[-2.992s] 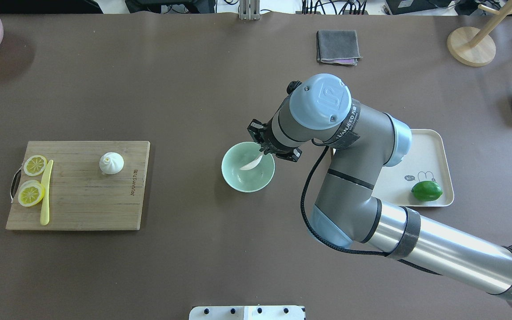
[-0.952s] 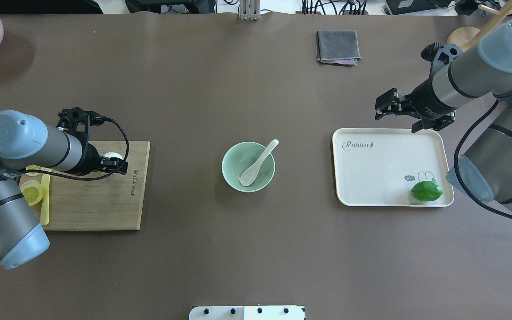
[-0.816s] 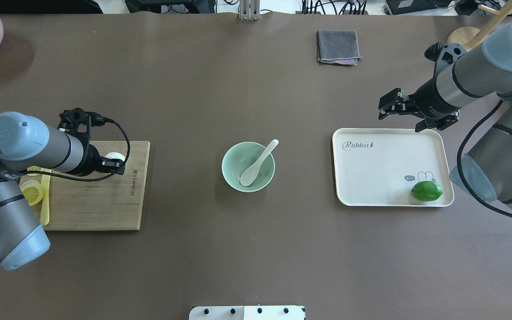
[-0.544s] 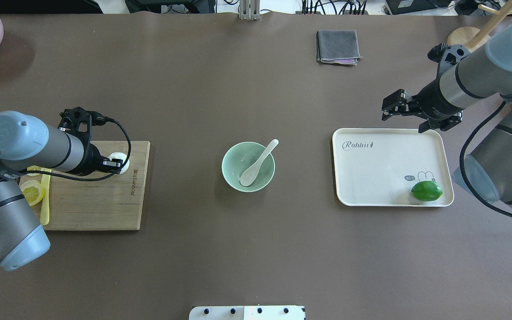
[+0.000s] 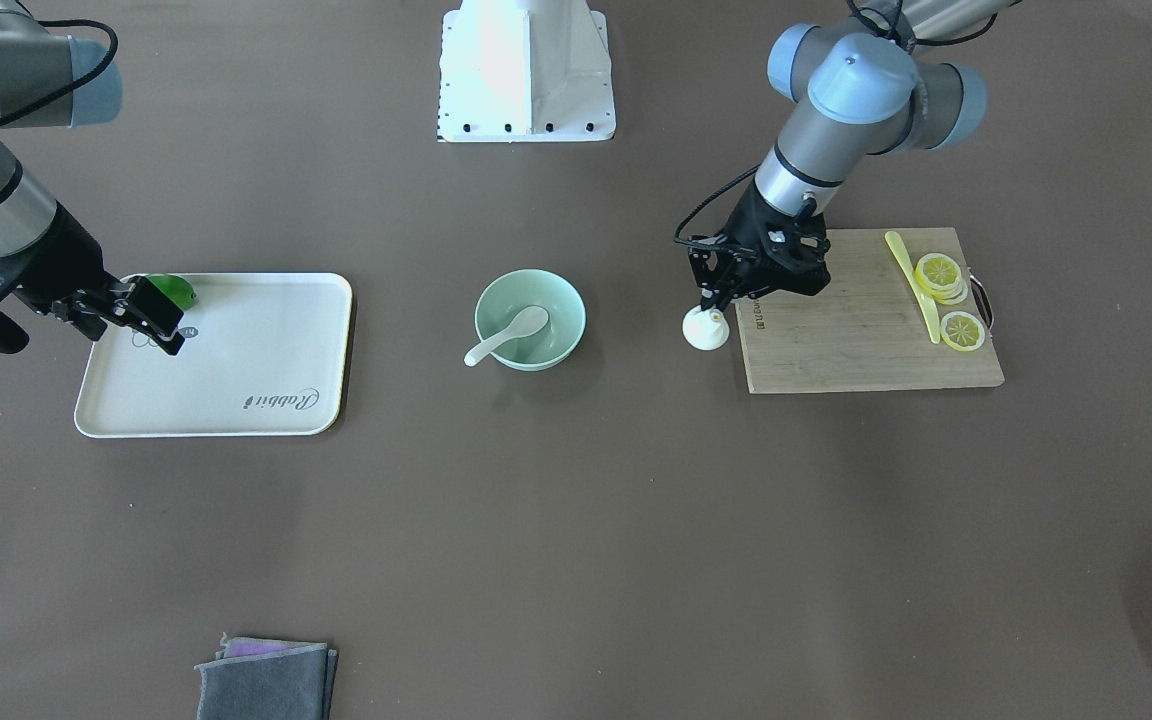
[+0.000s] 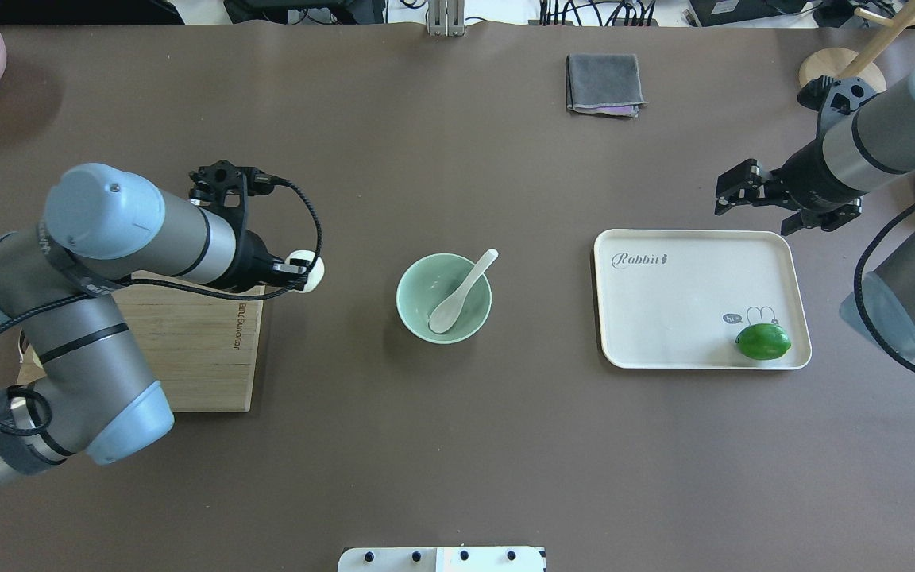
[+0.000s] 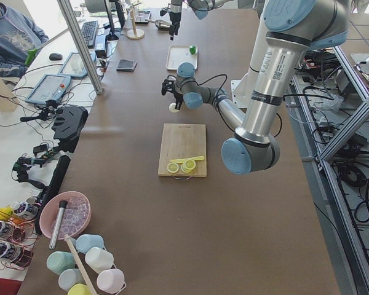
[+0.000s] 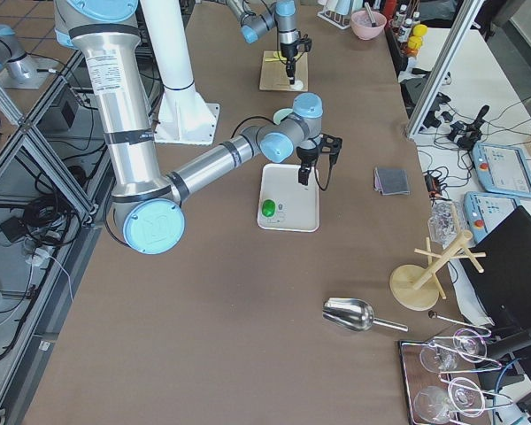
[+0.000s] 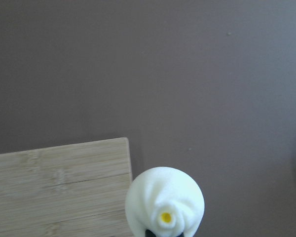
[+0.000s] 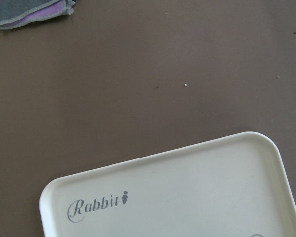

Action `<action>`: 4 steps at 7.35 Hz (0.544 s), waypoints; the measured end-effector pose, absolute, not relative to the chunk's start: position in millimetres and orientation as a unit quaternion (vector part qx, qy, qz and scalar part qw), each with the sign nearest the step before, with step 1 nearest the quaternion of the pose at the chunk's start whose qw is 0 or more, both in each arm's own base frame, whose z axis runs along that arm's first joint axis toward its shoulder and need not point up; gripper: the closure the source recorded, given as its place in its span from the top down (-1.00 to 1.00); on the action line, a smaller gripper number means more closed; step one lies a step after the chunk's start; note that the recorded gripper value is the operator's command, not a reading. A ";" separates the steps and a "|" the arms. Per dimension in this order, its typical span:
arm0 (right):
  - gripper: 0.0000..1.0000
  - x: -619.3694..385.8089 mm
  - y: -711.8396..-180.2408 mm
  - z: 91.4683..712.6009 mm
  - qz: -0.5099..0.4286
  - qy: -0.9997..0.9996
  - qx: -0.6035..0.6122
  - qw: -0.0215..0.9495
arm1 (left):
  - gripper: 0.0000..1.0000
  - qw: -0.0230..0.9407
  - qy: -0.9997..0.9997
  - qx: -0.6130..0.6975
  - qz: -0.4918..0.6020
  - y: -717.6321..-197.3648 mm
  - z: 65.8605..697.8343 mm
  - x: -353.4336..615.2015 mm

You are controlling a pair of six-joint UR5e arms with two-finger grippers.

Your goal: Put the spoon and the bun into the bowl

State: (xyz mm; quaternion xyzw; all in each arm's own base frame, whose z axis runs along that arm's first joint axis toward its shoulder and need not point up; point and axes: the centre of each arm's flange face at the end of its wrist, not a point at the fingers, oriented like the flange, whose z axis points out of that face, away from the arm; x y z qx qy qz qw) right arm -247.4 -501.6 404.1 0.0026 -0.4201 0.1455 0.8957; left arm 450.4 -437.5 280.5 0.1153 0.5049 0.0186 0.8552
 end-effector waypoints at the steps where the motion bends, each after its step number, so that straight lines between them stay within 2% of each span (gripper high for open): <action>1: 1.00 -231.4 -501.1 420.0 0.138 -0.413 0.007 0.900 | -1.00 0.844 0.524 0.112 0.019 -434.1 244.0 477.5; 2: 1.00 -216.5 -501.1 434.3 0.127 -0.406 0.012 0.905 | -1.00 0.835 0.537 0.112 0.023 -430.8 215.0 499.2; 3: 1.00 -205.4 -501.8 444.8 0.118 -0.402 0.015 0.908 | 0.98 0.830 0.545 0.117 0.027 -425.9 194.8 513.4; 4: 1.00 -199.2 -502.7 450.5 0.113 -0.399 0.017 0.910 | 0.96 0.827 0.549 0.123 0.029 -420.5 181.8 525.6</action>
